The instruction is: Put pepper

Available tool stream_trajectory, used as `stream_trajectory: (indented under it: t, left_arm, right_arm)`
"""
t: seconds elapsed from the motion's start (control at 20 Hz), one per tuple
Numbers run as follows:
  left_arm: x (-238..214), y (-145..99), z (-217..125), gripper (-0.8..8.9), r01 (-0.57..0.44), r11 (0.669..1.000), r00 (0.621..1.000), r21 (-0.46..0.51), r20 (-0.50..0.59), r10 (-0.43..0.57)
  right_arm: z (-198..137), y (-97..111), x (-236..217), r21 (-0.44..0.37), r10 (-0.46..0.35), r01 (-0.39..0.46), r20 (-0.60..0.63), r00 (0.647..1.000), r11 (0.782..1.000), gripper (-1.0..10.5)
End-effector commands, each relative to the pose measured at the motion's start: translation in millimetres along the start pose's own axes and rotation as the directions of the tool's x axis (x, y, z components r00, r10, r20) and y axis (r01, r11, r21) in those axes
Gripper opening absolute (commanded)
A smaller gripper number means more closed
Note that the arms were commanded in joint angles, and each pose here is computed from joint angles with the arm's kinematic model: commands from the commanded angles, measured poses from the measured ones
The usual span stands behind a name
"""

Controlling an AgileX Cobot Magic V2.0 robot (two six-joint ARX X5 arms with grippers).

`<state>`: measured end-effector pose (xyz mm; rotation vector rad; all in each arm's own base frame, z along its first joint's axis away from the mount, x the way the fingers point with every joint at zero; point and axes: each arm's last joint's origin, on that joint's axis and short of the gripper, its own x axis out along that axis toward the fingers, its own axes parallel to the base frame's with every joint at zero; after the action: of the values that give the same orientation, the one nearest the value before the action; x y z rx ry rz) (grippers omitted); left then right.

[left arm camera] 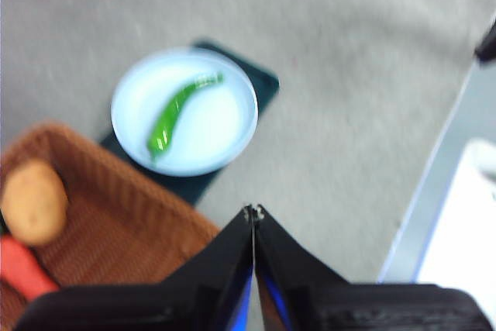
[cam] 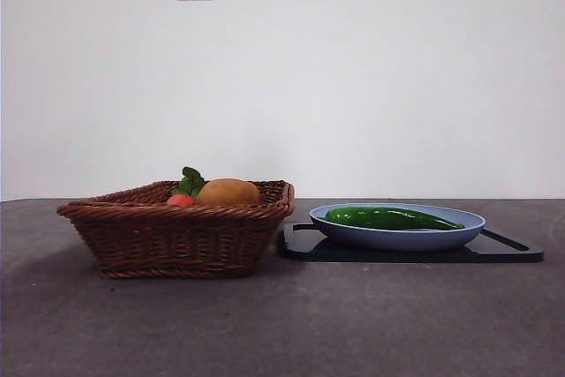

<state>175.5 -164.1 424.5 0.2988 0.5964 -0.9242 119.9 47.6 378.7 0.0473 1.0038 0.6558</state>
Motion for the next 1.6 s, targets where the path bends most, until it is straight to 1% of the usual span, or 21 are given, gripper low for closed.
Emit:
stream_trajectory:
  t: [0.05,0.1,0.15,0.2,0.25,0.3,0.4,0.45,0.55,0.7,0.75,0.85,0.9,0.95,1.0,1.05,1.15,1.3,1.4,1.45,1.6]
  left_arm:
    - [-3.0,-0.6,5.6,0.08,-0.023,0.999,0.999,0.044,0.028,0.022]
    - [-6.7,2.4,6.9,0.08,-0.075,0.996,0.996,0.043,0.049,0.073]
    - [-13.6,8.7,11.5,0.08,-0.141,0.989,0.984,0.033,0.116,0.137]
    - [-22.6,13.9,15.5,0.08,-0.185,0.982,0.967,0.030,0.185,0.176]
    - [-37.7,20.3,19.1,0.08,-0.236,0.972,0.937,0.023,0.270,0.221]
    - [-52.1,24.7,20.3,0.08,-0.277,0.961,0.907,0.004,0.332,0.260]
    - [-88.4,32.8,16.9,0.08,-0.371,0.927,0.827,-0.053,0.435,0.356]
    - [-104.0,35.6,13.4,0.08,-0.413,0.907,0.790,-0.081,0.464,0.401]
    - [-132.4,39.7,1.3,0.08,-0.502,0.853,0.716,-0.145,0.483,0.504]
    - [-154.2,37.6,-31.6,0.08,-0.584,0.786,0.615,-0.201,0.523,0.590]
    - [-155.1,35.4,-46.8,0.08,-0.615,0.759,0.569,-0.215,0.546,0.615]
    - [-145.5,33.0,-81.0,0.08,-0.675,0.695,0.473,-0.248,0.577,0.666]
    - [-137.3,32.4,-98.8,0.08,-0.696,0.670,0.431,-0.259,0.596,0.678]
    - [-127.6,32.6,-115.9,0.08,-0.711,0.650,0.399,-0.266,0.609,0.685]
    - [-116.6,32.6,-133.7,0.08,-0.717,0.640,0.379,-0.276,0.617,0.690]
    - [-105.0,33.0,-150.7,0.08,-0.713,0.637,0.368,-0.292,0.617,0.695]
    - [-80.6,34.6,-183.5,0.08,-0.699,0.642,0.374,-0.316,0.603,0.704]
    - [-48.1,36.2,-226.9,0.08,-0.664,0.658,0.415,-0.355,0.557,0.719]
    - [-30.8,35.9,-250.5,0.08,-0.652,0.665,0.443,-0.364,0.529,0.724]
    - [-23.1,35.4,-261.5,0.08,-0.647,0.667,0.452,-0.369,0.518,0.726]
    - [-8.3,33.7,-283.5,0.08,-0.635,0.670,0.462,-0.385,0.506,0.729]
  right_arm:
    - [3.6,1.3,-2.3,-0.004,-0.001,0.001,0.015,1.000,1.000,0.1]
    - [3.6,1.3,-2.3,-0.004,-0.001,0.001,0.015,1.000,1.000,0.1]
    - [3.6,1.3,-2.3,-0.004,0.000,0.001,0.015,1.000,1.000,0.1]
    - [3.6,1.3,-2.3,-0.004,0.000,0.001,0.015,1.000,1.000,0.1]
    - [3.6,1.3,-2.3,-0.004,0.000,0.001,0.015,1.000,1.000,0.1]
    - [3.6,1.3,-2.3,-0.004,0.000,0.001,0.015,1.000,1.000,0.1]
    - [3.6,1.3,-2.3,-0.004,-0.001,0.001,0.015,1.000,1.000,0.1]
    - [3.7,1.3,-2.2,-0.004,-0.001,0.001,0.015,1.000,1.000,0.1]
    - [3.6,1.3,-2.3,-0.004,0.000,0.001,0.015,1.000,1.000,0.1]
    - [3.6,1.3,-2.3,-0.004,0.000,0.001,0.015,1.000,1.000,0.1]
    - [3.7,1.3,-2.2,-0.003,-0.001,0.001,0.014,1.000,1.000,0.1]
    - [3.6,1.3,-2.3,-0.004,-0.001,0.001,0.015,1.000,1.000,0.1]
    - [3.6,1.3,-2.3,-0.004,0.000,0.001,0.015,1.000,1.000,0.1]
    - [3.6,1.3,-2.3,-0.004,0.000,0.001,0.015,1.000,1.000,0.1]
    - [3.6,1.3,-2.3,-0.004,0.000,0.001,0.015,1.000,1.000,0.1]
    - [3.6,1.3,-2.3,-0.004,-0.001,0.001,0.015,1.000,1.000,0.1]
    - [3.6,1.3,-2.3,-0.004,-0.001,0.001,0.015,1.000,1.000,0.1]
    - [3.6,1.3,-2.3,-0.004,-0.001,0.001,0.015,1.000,1.000,0.1]
    - [3.7,1.2,-2.1,-0.003,0.000,0.001,0.014,1.000,1.000,0.1]
    - [3.7,1.2,-2.1,-0.003,0.000,0.001,0.014,1.000,1.000,0.1]
    - [3.7,1.2,-2.1,-0.003,-0.001,0.001,0.014,1.000,1.000,0.1]
